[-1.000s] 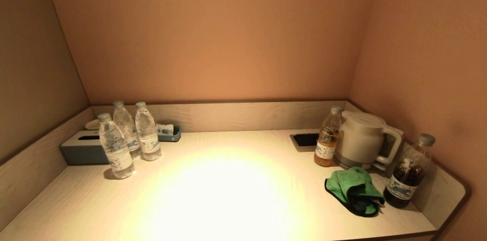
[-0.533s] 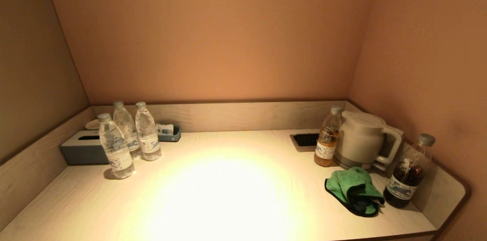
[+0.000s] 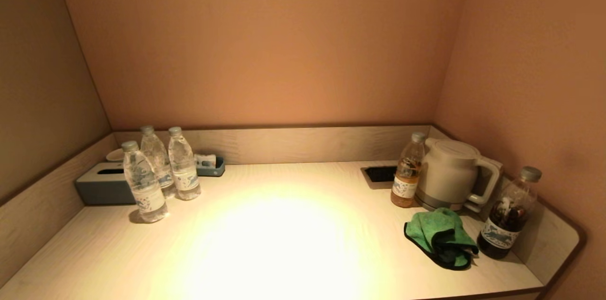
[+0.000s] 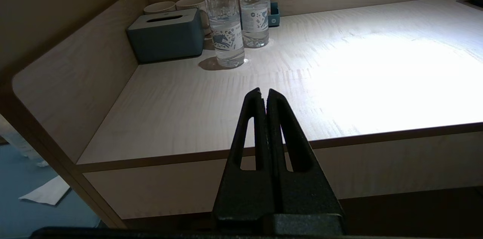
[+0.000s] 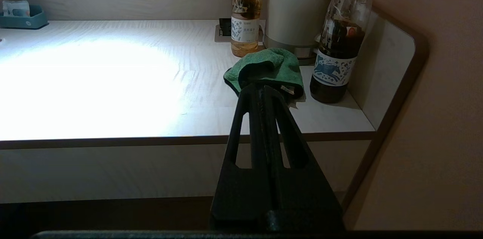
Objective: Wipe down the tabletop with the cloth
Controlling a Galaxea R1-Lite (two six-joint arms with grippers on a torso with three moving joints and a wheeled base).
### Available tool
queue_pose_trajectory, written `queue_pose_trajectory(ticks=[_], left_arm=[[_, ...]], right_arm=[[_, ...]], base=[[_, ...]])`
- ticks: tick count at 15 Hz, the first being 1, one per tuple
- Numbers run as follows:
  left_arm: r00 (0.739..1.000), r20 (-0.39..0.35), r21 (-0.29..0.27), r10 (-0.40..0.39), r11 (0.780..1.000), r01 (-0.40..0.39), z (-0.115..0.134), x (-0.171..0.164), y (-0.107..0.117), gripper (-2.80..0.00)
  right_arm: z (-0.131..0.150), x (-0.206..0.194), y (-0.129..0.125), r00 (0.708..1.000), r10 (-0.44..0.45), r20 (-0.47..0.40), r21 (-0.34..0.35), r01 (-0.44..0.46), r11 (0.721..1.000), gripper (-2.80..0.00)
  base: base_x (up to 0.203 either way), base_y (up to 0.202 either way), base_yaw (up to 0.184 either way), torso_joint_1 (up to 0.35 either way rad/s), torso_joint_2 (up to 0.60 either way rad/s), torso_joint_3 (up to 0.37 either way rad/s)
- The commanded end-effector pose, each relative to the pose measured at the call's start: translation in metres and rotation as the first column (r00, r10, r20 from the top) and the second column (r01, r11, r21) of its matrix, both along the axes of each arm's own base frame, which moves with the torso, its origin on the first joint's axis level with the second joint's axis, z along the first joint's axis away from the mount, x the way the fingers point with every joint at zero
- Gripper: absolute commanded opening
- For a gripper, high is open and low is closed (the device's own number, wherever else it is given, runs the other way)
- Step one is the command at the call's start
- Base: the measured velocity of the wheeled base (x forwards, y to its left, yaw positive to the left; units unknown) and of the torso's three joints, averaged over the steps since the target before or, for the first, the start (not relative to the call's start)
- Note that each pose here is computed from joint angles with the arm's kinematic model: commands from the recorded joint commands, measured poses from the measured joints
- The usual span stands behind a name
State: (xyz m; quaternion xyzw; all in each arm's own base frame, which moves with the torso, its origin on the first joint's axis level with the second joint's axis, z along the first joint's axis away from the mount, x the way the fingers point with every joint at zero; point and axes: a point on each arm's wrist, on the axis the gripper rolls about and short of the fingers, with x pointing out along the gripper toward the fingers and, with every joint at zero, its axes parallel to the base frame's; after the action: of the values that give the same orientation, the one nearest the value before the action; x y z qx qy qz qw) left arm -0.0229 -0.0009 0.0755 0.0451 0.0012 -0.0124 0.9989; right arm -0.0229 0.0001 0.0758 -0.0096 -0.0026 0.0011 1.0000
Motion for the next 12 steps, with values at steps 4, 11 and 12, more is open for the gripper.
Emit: queue_pose_trajectory(ticks=[4,11,12], left_arm=[[1.0,-0.001,0.0,-0.001,1.0,0.001,-0.0001,0.0001,0.0,-2.8],[1.0,-0.001,0.0,0.0,1.0,0.0,-0.0001,0.0001,0.0,-2.8],[1.0,-0.001,0.0,-0.001,1.0,0.001,-0.0001,0.0001,0.0,-2.8]], right_arm=[[0.0001,0.0001,0.0,1.0,0.001,-0.001,-0.001,-0.001,1.0,-2.8],[0.0001,0.0001,0.0,1.0,0.001,-0.001,-0.001,-0.001,1.0,-2.8],[0.0001,0.0001,0.0,1.0,0.001,-0.001,-0.001,-0.001,1.0,-2.8]], base=[[0.0,0.0,0.0,0.0,0.0,0.0],[0.0,0.0,0.0,0.0,0.0,0.0],[0.0,0.0,0.0,0.0,0.0,0.0]])
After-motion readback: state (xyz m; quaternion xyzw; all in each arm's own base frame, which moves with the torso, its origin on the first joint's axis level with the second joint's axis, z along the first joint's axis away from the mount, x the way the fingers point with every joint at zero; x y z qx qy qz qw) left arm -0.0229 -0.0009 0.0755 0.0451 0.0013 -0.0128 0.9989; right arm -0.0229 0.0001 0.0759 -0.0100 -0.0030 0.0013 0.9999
